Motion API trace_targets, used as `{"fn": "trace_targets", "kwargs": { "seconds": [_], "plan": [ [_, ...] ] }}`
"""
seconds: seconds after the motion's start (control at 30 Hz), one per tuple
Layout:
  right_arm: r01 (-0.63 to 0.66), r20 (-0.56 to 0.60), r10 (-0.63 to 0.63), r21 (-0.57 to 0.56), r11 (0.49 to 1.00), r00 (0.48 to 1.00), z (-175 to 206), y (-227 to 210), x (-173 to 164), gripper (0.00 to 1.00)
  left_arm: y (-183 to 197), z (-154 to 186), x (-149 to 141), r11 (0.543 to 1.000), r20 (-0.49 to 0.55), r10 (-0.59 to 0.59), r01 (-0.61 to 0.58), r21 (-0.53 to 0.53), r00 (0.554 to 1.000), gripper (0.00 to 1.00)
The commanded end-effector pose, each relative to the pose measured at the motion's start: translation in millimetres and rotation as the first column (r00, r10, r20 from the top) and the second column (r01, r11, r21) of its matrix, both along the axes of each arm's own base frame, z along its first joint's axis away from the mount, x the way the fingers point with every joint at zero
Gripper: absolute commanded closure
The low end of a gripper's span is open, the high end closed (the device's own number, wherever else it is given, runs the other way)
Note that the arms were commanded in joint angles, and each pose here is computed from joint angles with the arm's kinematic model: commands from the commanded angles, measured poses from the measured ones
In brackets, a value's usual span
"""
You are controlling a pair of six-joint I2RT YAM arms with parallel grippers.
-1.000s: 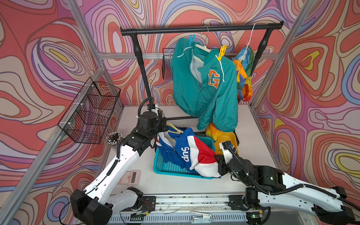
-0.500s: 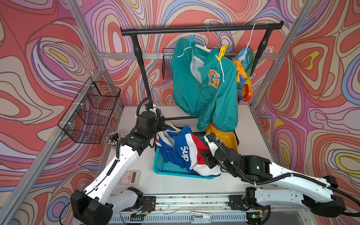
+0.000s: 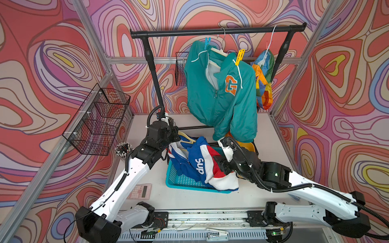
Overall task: Remove the clothespins securing jackets to the hanger
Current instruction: Remove the jacket from the hanger.
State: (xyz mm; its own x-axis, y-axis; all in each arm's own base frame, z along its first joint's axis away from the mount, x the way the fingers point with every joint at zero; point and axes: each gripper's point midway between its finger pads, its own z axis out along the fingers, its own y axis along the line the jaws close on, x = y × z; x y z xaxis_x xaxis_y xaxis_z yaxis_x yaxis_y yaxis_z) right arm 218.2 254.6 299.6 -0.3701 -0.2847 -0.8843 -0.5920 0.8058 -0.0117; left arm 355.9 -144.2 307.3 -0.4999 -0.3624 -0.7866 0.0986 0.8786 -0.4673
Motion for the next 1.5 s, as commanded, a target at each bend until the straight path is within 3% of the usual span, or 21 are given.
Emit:
{"fn": "trace_targets", "kwargs": {
  "seconds": [0.0,0.5,0.7,1.03,1.47],
  "plan": [
    [-0.117,-0.027,0.118,0.038,0.992,0.993,-3,8,-7,0.45,8,-21,-7,1.000,-0.069,0.019,-0.018,0.018,0.997,1.00],
    [-0.170,-0.125,0.168,-0.006,0.985,0.978,-30,14,-9,0.58,10,-22,-7,0.999,-0.066,0.023,-0.020,0.038,0.998,1.00],
    [-0.152,-0.140,0.148,-0.018,0.988,0.979,-35,6,-8,0.77,9,-23,-7,0.999,-0.067,0.022,-0.019,0.034,0.998,1.00],
    [-0.134,-0.154,0.129,-0.021,0.991,0.980,-40,-4,-10,0.96,14,-27,-7,0.997,-0.074,0.038,-0.034,0.062,0.997,1.00],
    [-0.052,-0.158,0.051,-0.003,0.999,0.986,-46,-36,-19,0.99,20,-36,-5,0.993,-0.098,0.068,-0.058,0.103,0.993,1.00]
  ]
}}
